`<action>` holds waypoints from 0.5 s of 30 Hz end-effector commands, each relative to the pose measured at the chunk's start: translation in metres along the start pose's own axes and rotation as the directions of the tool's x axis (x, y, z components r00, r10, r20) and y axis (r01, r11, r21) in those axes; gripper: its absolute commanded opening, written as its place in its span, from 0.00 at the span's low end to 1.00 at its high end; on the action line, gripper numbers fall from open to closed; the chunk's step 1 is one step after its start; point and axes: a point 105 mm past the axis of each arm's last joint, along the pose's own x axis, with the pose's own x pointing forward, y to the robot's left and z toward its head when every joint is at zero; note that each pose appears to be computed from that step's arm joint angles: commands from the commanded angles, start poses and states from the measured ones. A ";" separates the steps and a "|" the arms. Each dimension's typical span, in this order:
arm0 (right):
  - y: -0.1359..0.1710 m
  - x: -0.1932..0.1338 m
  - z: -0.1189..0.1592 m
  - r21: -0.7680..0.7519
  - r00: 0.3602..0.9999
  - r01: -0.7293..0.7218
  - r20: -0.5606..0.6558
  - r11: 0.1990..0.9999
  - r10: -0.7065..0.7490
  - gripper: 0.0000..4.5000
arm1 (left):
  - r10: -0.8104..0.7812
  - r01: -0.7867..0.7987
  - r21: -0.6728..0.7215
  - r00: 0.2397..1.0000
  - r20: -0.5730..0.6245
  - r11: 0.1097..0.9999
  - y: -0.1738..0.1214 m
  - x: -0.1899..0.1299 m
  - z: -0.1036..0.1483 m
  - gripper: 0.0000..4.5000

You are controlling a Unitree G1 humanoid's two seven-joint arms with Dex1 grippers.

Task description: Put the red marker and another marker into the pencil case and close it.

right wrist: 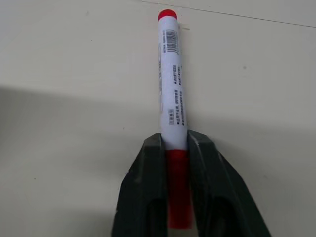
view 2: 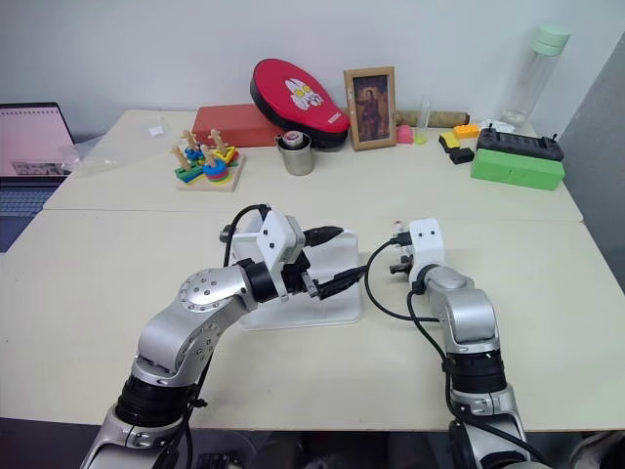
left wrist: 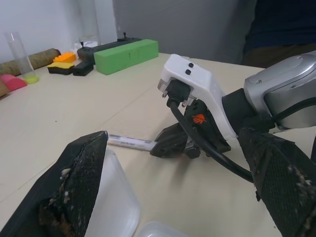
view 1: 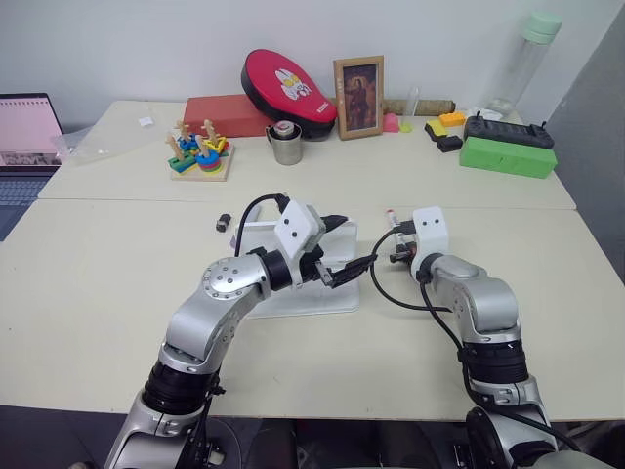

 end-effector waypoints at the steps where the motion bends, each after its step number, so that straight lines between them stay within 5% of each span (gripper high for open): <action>1: -0.009 -0.001 0.006 0.012 0.999 0.029 0.014 1.000 -0.029 0.06 | -0.005 0.003 0.034 0.999 0.041 0.999 0.000 0.002 0.012 1.00; 4: -0.013 -0.004 0.029 0.037 0.994 0.023 0.107 0.999 -0.027 0.06 | 0.008 -0.010 0.050 1.000 0.027 0.999 0.003 0.001 0.010 1.00; 7: -0.013 -0.013 0.082 0.033 0.945 -0.057 0.325 0.998 0.043 0.06 | 0.067 -0.069 0.103 0.998 0.019 0.992 0.014 -0.010 0.019 1.00; 11: 0.019 -0.047 0.142 -0.110 0.754 -0.340 0.562 0.934 0.340 0.06 | 0.136 -0.136 0.126 0.991 0.008 0.983 0.022 -0.047 0.036 1.00; 15: 0.067 -0.082 0.150 -0.325 0.530 -0.604 0.518 0.728 0.672 0.06 | 0.223 -0.212 0.127 0.972 -0.077 0.969 0.026 -0.090 0.032 1.00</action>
